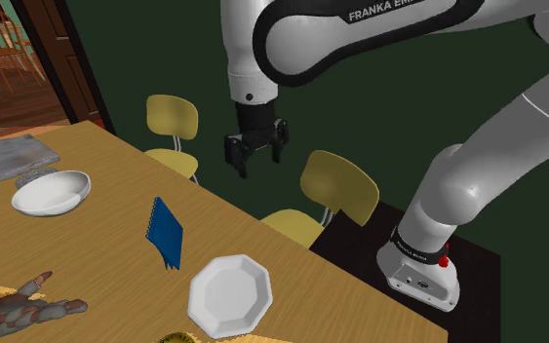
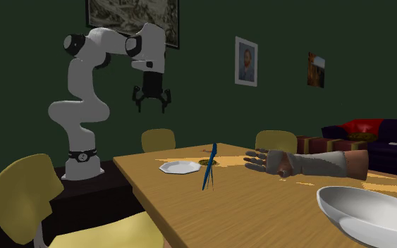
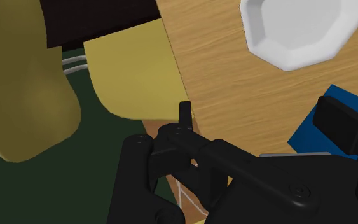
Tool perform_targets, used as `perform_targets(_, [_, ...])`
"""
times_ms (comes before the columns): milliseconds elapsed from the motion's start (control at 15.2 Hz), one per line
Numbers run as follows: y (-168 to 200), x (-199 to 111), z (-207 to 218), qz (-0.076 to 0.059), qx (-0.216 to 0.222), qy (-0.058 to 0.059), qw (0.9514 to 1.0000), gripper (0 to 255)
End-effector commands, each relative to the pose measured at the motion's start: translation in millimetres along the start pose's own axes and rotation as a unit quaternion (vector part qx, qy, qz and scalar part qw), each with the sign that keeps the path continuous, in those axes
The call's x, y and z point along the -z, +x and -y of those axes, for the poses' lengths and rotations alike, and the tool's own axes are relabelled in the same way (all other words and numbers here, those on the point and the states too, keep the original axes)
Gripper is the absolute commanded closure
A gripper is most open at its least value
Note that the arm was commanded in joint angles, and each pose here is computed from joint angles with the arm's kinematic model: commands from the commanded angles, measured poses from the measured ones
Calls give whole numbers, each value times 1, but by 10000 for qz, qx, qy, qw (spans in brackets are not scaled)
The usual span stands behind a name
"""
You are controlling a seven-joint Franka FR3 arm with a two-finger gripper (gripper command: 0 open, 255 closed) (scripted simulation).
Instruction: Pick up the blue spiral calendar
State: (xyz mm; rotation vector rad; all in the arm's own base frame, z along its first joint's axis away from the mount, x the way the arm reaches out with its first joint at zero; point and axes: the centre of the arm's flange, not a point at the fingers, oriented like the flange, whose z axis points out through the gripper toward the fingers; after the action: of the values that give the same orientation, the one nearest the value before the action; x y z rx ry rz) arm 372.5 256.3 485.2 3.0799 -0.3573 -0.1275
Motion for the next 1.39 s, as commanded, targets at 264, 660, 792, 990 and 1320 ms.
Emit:
perform_targets(264, [27, -25, 74, -97, -618, -102, 9980, 0])
perform_targets(660, [62, -53, 143, -193, -1216, -215, 9922, 0])
perform_targets(792, [76, -62, 164, -225, -1414, -253, 9894, 0])
perform_targets(990, [98, -76, 195, -273, -1711, -309, 9844, 0])
perform_targets(1320, [137, -98, 241, -348, -2176, -397, 9746, 0])
